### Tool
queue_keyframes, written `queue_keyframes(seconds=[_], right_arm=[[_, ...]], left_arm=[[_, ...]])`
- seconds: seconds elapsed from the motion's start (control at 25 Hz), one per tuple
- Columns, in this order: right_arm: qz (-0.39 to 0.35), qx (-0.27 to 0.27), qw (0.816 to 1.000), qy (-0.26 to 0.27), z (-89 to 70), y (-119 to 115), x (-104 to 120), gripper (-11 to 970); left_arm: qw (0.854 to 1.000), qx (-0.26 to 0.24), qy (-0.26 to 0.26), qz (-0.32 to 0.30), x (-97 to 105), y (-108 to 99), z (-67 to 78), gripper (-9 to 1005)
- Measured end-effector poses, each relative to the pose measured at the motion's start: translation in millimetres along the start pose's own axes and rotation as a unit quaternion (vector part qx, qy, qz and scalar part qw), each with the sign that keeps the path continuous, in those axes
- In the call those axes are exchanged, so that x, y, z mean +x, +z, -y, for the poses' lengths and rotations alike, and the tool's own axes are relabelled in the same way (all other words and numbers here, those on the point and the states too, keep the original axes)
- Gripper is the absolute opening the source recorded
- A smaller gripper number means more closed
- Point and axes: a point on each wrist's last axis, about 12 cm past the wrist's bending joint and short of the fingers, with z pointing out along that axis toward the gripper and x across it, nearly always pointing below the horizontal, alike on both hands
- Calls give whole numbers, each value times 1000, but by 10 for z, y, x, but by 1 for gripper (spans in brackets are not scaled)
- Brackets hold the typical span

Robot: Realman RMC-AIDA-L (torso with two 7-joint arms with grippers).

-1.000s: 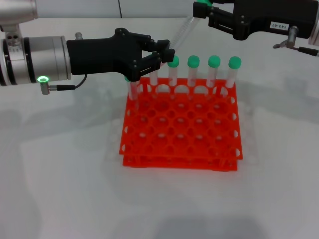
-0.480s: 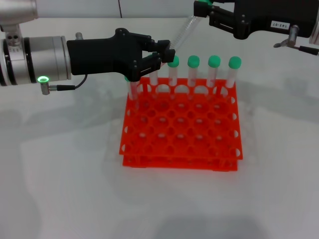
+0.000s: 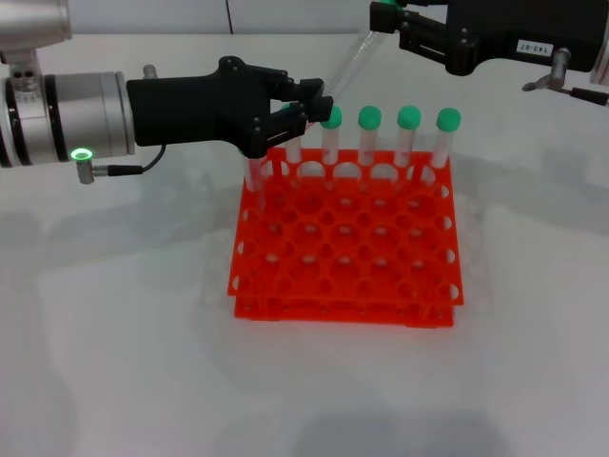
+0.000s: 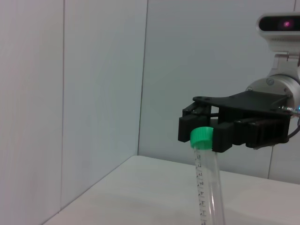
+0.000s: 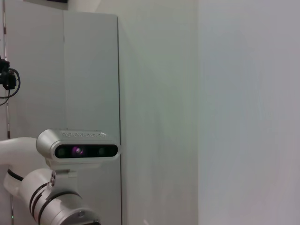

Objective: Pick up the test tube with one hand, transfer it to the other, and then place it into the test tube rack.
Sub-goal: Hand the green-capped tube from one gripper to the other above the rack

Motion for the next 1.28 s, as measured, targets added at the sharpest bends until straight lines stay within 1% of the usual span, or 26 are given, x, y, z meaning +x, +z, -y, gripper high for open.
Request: queue_keyframes(seconds=[0.52,0.64,0.88,1.2,1.28], right_arm=[[1,-2,1000,3,-9,-6,2,282],[-1,-3,1000,3,-16,-9,13,282],[-1,-2,1000,3,-19,-13,13,282],[-1,-2,1000,2,-18,-12,10,282],[0,-2,1000,2,-20,-10,8,282]], left_arm=[[1000,-3,4,9,-7,40,25,261],[1000,-10,6,20,-11,22,28,261],[1000,-9,6,22,-7,15,35,263],[1000,-12,-3,25,-6,2,32,438],[999,-16,-11,31,-10,-16,25,538]])
